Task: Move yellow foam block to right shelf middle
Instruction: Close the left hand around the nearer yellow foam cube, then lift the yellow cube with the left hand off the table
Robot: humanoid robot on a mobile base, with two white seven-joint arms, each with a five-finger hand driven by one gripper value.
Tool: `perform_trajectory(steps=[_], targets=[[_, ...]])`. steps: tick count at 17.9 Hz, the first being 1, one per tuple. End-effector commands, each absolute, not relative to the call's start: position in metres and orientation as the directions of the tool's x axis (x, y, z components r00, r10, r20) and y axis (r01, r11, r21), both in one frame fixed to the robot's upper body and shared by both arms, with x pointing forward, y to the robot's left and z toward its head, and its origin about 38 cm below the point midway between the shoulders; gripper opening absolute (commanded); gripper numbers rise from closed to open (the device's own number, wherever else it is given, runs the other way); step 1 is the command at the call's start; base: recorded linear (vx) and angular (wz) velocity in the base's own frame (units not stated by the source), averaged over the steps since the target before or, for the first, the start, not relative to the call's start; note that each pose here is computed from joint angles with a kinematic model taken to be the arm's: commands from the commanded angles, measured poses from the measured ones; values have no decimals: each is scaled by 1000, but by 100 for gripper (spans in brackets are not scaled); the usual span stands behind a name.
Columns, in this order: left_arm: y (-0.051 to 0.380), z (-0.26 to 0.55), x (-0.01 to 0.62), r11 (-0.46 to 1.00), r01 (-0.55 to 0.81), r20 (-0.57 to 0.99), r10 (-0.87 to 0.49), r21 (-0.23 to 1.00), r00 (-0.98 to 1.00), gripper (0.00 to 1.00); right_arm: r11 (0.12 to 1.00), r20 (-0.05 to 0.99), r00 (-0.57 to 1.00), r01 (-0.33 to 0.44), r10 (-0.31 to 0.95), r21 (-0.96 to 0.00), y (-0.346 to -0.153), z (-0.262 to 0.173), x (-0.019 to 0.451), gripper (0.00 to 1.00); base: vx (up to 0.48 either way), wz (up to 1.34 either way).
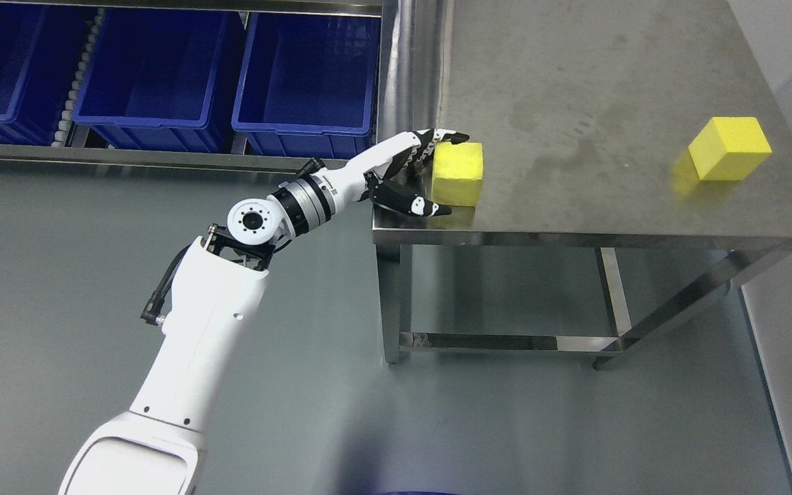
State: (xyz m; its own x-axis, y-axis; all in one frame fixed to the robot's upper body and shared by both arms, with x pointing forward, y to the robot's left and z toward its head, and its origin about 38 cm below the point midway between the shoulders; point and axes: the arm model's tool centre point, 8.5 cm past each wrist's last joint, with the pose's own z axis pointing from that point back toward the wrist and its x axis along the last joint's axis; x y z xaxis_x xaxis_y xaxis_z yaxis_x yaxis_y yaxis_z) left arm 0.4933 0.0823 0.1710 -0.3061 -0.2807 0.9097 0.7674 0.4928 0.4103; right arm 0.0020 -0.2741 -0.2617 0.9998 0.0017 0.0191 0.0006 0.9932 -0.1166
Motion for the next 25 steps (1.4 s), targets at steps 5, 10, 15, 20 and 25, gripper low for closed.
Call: perform_trajectory(steps=[5, 10, 15, 20, 25], targets=[[116, 175, 501, 586, 728, 933, -178, 356, -314, 28, 991, 14, 1000, 9, -7, -134, -285, -261, -8, 100, 4, 19], [187, 260, 505, 842, 539, 798, 310, 22, -516, 28, 991, 14, 1000, 9, -7, -134, -285, -261, -8, 100, -2, 37], [248, 276, 498, 951, 272, 685, 294, -144, -666, 28, 991, 14, 1000, 9, -7, -134, -285, -261, -8, 100, 33, 296], [252, 247, 462, 954, 266, 697, 286, -140, -658, 27, 991, 14, 1000, 9, -7, -134, -285, -261, -8, 100, 109, 748], [255, 237, 438, 956, 260, 694, 278, -135, -664, 26, 991, 14, 1000, 9, -7, -134, -285, -261, -8, 100, 162, 998]])
